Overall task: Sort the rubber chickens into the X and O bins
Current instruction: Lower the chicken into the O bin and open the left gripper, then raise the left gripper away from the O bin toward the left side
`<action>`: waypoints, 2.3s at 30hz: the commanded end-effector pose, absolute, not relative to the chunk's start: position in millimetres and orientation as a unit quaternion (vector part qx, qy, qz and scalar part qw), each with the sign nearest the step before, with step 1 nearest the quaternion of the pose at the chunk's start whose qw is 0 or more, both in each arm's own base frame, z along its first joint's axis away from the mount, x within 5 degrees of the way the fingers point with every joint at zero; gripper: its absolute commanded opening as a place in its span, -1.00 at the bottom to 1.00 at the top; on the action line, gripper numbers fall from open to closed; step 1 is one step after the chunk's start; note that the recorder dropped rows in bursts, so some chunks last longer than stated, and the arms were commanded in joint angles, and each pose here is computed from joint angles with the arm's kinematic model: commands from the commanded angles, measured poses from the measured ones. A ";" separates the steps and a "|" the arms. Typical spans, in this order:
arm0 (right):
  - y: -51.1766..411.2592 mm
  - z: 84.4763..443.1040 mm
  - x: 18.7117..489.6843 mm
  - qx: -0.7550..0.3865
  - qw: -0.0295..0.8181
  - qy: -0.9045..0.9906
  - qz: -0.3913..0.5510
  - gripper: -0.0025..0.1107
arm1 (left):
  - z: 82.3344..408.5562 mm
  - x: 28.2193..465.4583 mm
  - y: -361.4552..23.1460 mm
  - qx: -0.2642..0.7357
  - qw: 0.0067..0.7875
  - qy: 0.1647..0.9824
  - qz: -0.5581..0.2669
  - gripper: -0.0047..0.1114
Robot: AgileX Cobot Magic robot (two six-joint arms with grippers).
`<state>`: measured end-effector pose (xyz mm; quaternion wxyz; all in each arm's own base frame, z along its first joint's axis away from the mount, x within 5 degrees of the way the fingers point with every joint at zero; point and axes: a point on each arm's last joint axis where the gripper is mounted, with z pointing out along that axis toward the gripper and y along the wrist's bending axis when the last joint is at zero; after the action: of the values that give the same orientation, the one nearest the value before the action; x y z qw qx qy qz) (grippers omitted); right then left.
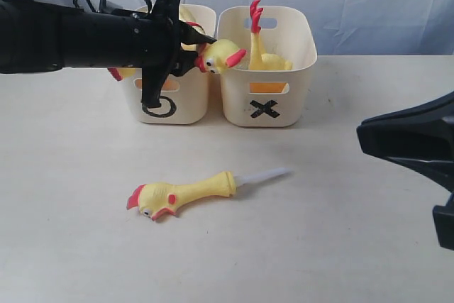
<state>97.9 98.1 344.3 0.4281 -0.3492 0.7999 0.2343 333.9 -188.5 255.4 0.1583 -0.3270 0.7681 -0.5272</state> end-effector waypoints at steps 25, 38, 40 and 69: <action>97.5 344.1 96.4 -0.350 0.429 0.799 0.236 -0.97 | 289.9 319.5 -183.3 -0.301 0.170 0.749 -0.564 0.02; 97.5 344.1 96.4 -0.350 0.429 0.799 0.236 -0.97 | 336.5 305.6 -165.9 -0.300 0.255 0.722 -0.569 0.02; 97.5 344.1 96.4 -0.350 0.429 0.799 0.236 -0.97 | 343.2 303.2 -164.4 -0.292 0.266 0.721 -0.570 0.02; 97.3 344.0 96.5 -0.351 0.429 0.799 0.234 -0.97 | 354.3 215.8 -118.6 0.272 0.335 0.885 -0.173 -0.92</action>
<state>97.6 98.1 344.0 0.4263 -0.3496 0.8005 0.2350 224.5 -126.8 362.6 0.3719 0.2290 0.8731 -0.2165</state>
